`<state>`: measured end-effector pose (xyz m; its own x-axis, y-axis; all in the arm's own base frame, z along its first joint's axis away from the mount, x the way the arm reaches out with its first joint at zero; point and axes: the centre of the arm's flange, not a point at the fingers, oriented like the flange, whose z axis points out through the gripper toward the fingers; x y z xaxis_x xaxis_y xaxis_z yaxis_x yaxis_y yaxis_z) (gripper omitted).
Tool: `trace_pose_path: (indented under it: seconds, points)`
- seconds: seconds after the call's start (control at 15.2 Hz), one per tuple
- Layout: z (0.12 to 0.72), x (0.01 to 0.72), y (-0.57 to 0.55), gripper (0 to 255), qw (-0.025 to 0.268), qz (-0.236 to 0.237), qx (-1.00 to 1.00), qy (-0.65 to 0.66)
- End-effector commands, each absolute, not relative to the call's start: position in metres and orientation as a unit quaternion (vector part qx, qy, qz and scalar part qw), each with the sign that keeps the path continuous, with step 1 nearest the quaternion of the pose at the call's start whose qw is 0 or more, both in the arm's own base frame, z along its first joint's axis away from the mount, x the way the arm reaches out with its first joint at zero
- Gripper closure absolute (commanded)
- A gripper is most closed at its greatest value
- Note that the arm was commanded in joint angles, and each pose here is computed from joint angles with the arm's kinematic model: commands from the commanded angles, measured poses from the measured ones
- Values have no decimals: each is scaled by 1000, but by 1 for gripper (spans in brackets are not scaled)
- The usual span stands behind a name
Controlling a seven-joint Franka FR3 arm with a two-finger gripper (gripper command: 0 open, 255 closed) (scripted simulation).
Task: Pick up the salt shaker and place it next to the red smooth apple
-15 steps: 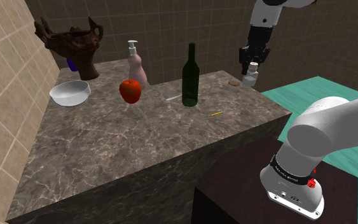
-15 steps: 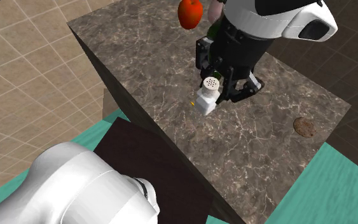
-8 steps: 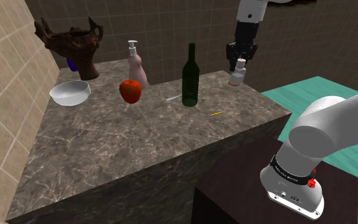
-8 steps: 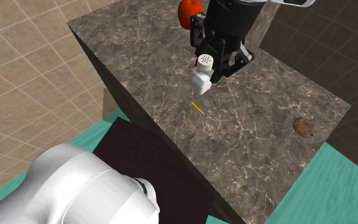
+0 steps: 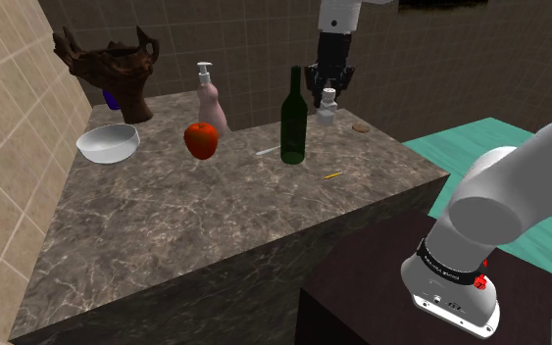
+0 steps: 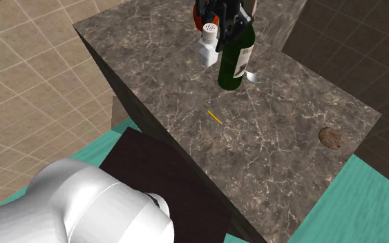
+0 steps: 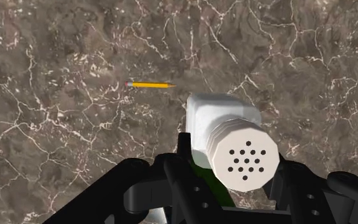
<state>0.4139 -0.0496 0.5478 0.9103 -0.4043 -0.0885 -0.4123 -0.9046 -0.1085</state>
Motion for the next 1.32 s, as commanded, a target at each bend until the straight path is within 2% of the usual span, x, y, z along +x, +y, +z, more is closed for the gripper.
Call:
trace_pose_path:
  seconds: [0.0, 1.12, 1.25]
  points:
    - [547, 435, -34, 255, 63, 32, -975, 210]
    - [547, 619, 99, 255, 63, 32, -975, 210]
    - [536, 619, 99, 255, 63, 32, -975, 210]
